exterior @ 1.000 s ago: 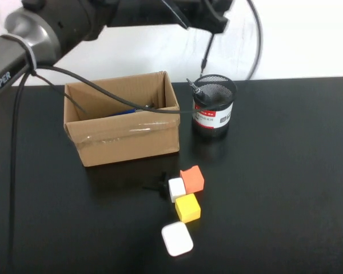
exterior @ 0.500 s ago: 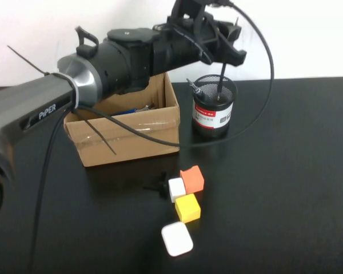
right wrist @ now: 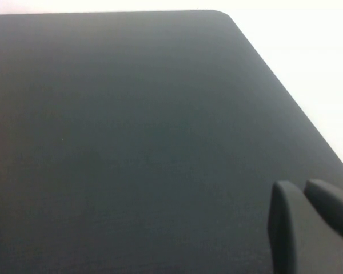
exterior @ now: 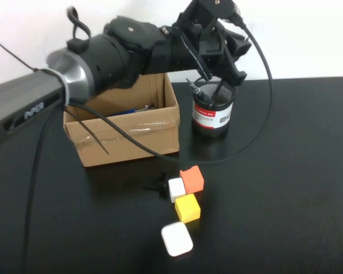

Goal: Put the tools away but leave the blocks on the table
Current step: Place the long Screwdriver into the round holder

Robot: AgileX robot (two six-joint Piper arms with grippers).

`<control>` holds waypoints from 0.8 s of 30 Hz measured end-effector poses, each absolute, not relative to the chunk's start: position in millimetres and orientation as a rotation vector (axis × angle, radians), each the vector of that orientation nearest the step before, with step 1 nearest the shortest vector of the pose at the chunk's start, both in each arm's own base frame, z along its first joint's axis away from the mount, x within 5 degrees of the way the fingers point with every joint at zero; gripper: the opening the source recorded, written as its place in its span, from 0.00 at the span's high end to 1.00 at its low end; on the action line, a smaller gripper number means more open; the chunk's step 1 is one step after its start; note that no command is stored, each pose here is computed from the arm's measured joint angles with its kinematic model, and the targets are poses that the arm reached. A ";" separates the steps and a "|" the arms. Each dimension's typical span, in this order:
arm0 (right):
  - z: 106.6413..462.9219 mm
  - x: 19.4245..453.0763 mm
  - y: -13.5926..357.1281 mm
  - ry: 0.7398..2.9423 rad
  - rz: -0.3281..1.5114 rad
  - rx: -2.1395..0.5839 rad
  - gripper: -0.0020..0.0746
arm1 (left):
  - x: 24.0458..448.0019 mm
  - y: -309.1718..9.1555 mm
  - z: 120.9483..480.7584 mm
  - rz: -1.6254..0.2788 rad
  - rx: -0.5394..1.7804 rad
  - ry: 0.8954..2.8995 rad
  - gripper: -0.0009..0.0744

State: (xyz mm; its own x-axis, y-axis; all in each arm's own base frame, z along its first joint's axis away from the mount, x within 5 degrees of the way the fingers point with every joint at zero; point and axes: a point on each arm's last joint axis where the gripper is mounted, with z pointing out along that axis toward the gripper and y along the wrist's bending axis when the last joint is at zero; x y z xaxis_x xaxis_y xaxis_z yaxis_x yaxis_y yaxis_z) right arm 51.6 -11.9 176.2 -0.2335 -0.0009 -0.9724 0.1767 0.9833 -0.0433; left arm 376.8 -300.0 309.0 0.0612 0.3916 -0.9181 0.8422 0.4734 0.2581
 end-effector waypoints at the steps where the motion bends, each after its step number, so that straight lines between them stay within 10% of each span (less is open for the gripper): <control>1: 176.2 51.6 -11.9 1.801 -0.166 0.129 0.99 | 374.6 -298.7 311.9 -0.469 1.134 1.543 0.93; 24: 176.2 51.6 -11.9 1.801 -0.166 0.129 0.99 | 337.4 -277.9 367.2 -0.683 1.118 1.619 0.93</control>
State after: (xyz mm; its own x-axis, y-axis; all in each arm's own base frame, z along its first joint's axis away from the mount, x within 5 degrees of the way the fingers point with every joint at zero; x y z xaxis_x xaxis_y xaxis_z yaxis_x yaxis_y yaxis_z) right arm 51.6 -11.9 176.2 -0.2335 -0.0009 -0.9724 0.1767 0.9833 -0.0433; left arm 337.4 -277.9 367.2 -0.0603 0.3358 -0.9400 0.9075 0.4107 0.0885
